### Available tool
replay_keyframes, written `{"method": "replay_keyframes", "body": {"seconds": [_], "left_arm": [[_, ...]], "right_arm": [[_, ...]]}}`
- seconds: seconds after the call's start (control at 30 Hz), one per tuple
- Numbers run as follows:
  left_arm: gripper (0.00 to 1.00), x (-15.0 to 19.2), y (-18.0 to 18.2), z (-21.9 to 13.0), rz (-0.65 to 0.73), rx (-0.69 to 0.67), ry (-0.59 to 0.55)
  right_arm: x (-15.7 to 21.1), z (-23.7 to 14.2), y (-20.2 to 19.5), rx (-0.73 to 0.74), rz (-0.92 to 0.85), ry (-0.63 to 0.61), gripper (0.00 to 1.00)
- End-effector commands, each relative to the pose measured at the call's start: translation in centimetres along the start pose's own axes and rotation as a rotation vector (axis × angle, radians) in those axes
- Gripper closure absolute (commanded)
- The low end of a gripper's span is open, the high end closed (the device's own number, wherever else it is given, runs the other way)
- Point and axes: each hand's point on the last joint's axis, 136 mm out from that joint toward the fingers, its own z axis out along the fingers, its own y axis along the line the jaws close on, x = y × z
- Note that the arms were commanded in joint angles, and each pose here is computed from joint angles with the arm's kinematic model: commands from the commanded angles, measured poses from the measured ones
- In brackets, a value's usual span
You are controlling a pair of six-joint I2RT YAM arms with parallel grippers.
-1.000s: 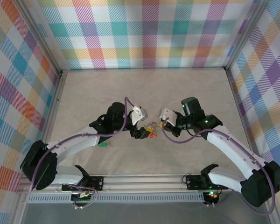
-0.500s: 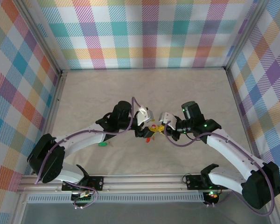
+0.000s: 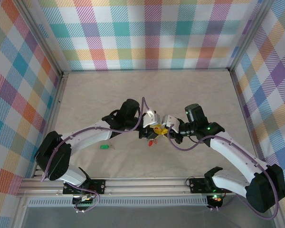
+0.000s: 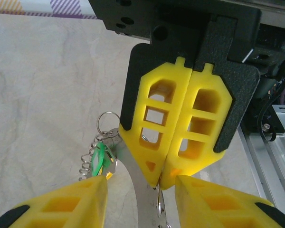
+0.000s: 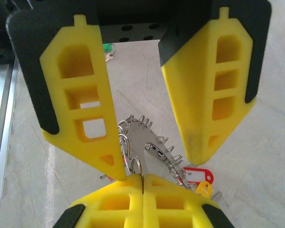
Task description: Put the keys on the keyring
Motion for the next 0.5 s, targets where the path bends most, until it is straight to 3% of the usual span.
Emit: {"method": "replay_keyframes", "body": {"seconds": [0.0, 0.47], "left_arm": [[0.57, -0.2, -1.1, 0.3, 0.026, 0.058, 0.016], [0.58, 0.9, -1.5, 0.1, 0.044, 0.058, 0.037]], "right_arm": [[-1.8, -0.1, 0.0, -0.015, -0.078, -0.073, 1.0], [-1.5, -0.2, -0.3, -0.013, -0.097, -0.055, 1.0]]}}
